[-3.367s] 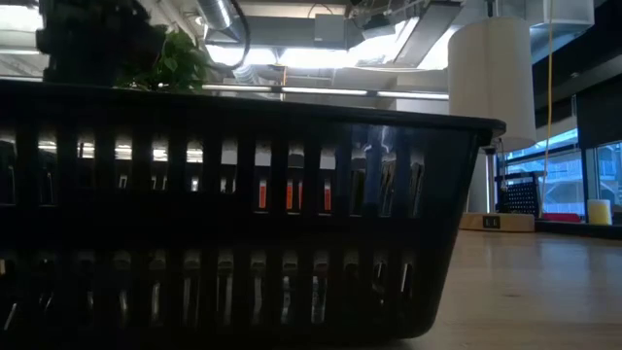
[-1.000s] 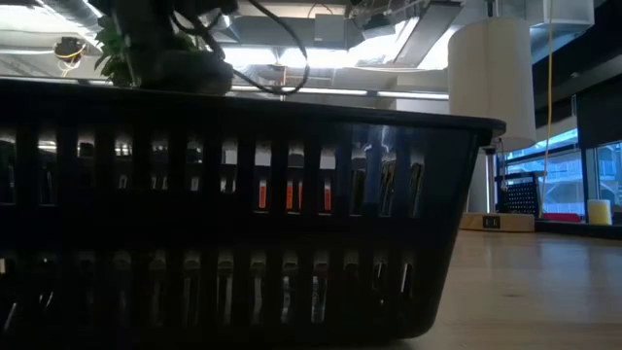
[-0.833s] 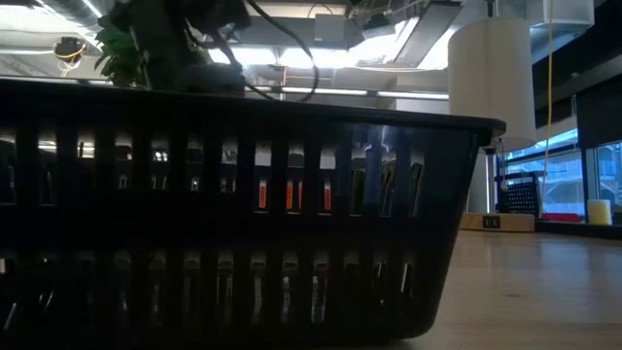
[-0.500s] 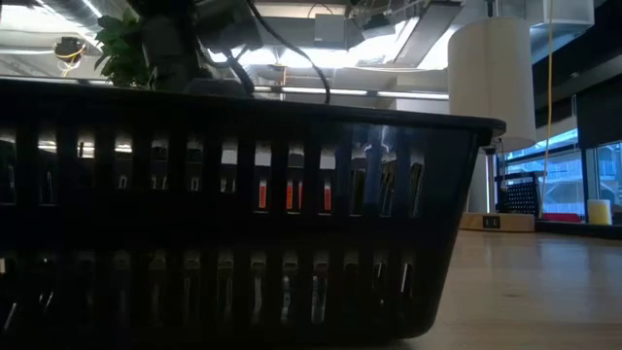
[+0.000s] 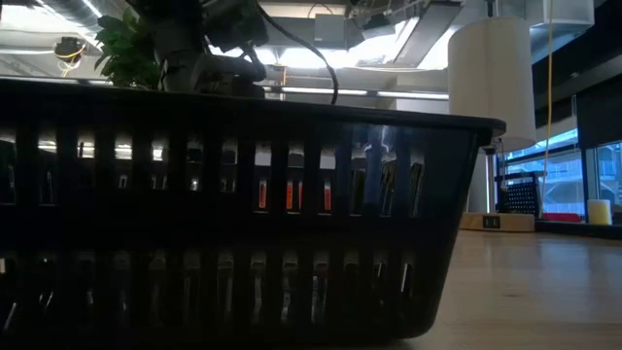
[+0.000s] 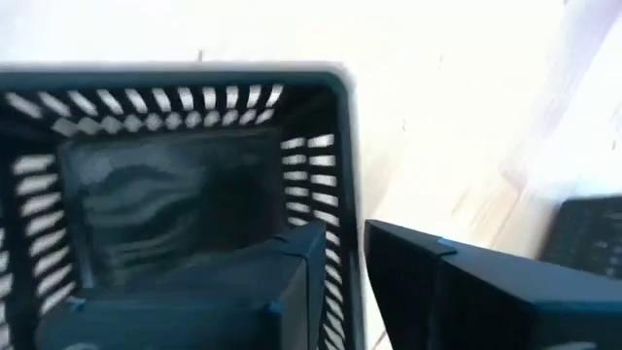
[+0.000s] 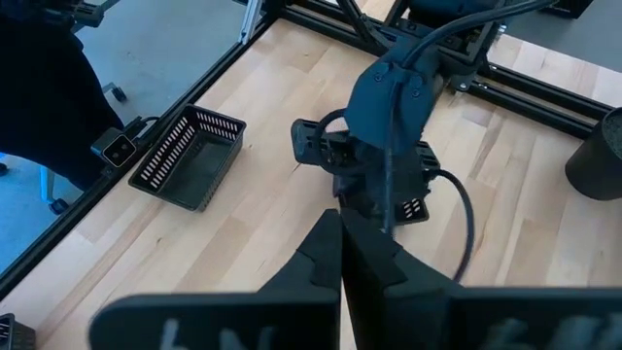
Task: Stack baskets by color
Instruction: Adjust the black bin, then stack the bottom left black bin on the top black bin
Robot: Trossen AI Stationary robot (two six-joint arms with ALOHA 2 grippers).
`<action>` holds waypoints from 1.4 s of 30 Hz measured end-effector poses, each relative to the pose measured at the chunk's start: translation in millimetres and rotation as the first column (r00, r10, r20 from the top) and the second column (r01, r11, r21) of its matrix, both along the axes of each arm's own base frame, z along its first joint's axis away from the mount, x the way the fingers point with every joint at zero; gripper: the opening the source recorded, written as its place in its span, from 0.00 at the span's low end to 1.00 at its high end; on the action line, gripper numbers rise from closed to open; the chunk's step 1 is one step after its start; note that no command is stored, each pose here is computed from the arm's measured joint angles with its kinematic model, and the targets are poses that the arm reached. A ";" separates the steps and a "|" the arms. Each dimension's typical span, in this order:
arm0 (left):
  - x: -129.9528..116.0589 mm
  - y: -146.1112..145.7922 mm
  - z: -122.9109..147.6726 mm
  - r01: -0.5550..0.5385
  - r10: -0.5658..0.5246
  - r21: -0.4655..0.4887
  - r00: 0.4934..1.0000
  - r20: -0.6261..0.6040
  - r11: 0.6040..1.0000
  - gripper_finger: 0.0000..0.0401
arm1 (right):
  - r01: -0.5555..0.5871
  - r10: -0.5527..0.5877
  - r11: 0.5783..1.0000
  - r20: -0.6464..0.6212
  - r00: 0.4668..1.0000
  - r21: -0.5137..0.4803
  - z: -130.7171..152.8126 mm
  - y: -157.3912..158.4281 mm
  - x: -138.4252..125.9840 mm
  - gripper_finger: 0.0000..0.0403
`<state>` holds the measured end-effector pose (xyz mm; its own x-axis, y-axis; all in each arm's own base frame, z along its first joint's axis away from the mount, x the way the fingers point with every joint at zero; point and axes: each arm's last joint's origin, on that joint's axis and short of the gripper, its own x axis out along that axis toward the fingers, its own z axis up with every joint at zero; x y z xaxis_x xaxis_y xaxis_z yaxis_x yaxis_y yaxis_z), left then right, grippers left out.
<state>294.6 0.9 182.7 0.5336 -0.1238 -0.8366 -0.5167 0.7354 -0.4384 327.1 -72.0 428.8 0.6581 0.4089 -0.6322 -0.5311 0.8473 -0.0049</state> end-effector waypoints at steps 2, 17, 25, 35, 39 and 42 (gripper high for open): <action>0.9 2.8 0.5 -0.016 0.016 0.012 1.000 0.011 1.000 0.18 | 0.000 0.000 1.000 0.000 1.000 0.000 0.0 0.0 0.0 0.00; -6.1 5.5 40.3 -0.102 0.056 0.222 0.977 0.206 0.970 0.20 | -0.019 0.019 0.999 -0.004 1.000 0.044 0.2 1.8 -0.5 0.00; -44.9 -12.9 98.4 -0.129 -0.027 0.366 0.920 0.392 0.922 0.20 | -0.007 0.009 1.000 -0.099 0.995 0.025 -3.6 35.5 2.8 0.00; -103.4 -29.8 146.6 -0.113 -0.197 0.500 0.828 0.525 0.858 0.19 | 0.119 -0.078 0.985 -0.290 0.954 0.125 -7.2 90.0 2.1 0.00; -117.7 -35.2 154.6 -0.072 -0.281 0.545 0.796 0.536 0.835 0.19 | 0.166 -0.120 0.980 -0.327 0.937 0.114 -8.0 109.0 0.9 0.00; -125.6 -38.8 159.5 -0.048 -0.338 0.574 0.768 0.545 0.818 0.19 | 0.184 -0.128 0.974 -0.355 0.926 0.130 -9.7 123.0 1.7 0.00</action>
<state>169.0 -37.9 342.2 0.9502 0.1088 -0.2919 -0.1514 0.9802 -0.1277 328.7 51.0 419.0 0.4770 0.4314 -0.7658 -0.3376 0.8944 0.2935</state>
